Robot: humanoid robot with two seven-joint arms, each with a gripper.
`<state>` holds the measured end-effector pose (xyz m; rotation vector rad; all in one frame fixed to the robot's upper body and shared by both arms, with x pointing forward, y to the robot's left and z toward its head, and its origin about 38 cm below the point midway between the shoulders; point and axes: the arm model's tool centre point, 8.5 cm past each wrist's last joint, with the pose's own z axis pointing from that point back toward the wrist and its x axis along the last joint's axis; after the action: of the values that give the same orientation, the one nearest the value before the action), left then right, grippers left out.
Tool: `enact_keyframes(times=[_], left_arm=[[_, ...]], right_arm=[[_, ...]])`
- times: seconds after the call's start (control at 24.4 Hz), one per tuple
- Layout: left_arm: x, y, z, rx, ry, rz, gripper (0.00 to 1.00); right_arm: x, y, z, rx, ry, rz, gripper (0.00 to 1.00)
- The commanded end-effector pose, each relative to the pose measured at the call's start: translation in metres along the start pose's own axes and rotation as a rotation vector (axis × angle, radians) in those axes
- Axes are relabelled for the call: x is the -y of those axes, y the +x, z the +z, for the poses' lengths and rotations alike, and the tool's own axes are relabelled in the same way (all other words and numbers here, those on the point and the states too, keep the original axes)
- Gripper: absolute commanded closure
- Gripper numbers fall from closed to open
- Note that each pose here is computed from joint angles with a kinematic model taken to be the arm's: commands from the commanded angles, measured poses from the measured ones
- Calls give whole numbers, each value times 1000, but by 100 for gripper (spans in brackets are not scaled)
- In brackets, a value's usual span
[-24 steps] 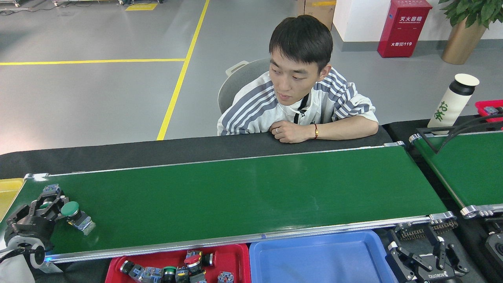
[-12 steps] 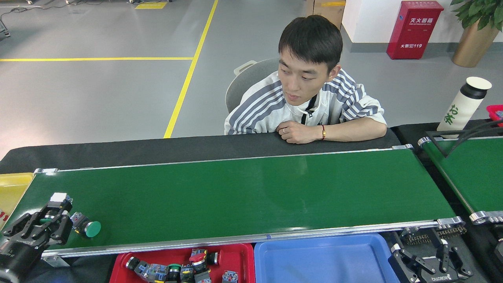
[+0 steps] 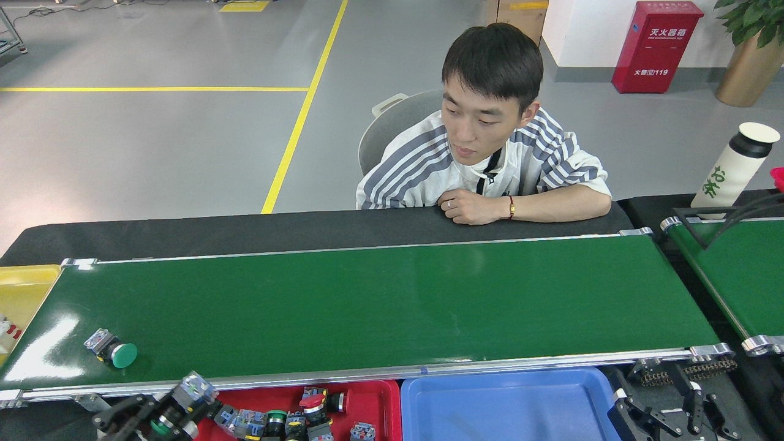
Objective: Pick switch part from conveyor to tray
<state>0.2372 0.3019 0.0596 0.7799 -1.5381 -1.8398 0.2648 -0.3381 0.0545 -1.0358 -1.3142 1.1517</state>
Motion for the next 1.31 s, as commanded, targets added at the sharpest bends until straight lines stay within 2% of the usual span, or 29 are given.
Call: enact_keyframes(times=[0.0, 0.04, 0.12, 0.16, 0.2, 0.49, 0.66, 0.78, 0.9, 1.02, 1.11, 1.27], left_arm=[[0, 8, -6, 14, -7, -23, 76], [2, 12, -8, 18, -5, -19, 73], [3, 14, -10, 19, -2, -11, 51], [3, 15, -8, 15, -2, -7, 35], [4, 16, -8, 11, 3, 0, 0], [0, 2, 5, -54, 28, 7, 0], [-2, -22, 28, -265, 78, 44, 0], [3, -41, 54, -396, 37, 56, 0], [7, -52, 67, -438, 12, 56, 0], [12, -74, 82, -557, -38, 41, 0], [22, -85, 88, -660, -91, 75, 0], [32, -93, 94, -761, -103, 113, 0]], right_arm=[[8, -2, 0, 1, -25, 10, 0], [8, -2, 1, 1, -23, 10, 0], [6, -2, 4, -2, -18, 10, 0], [7, -3, 4, -4, -19, 11, 0], [6, -3, 6, -5, -15, 11, 0], [5, -4, 7, -6, -12, 11, 0], [5, -3, 7, -5, -10, 11, 0], [5, -3, 7, -5, -10, 11, 0], [5, -3, 7, -5, -10, 11, 0], [4, -2, 7, -3, -8, 9, 0], [5, -2, 8, -2, -8, 9, 0], [5, -2, 8, -2, -9, 10, 0]])
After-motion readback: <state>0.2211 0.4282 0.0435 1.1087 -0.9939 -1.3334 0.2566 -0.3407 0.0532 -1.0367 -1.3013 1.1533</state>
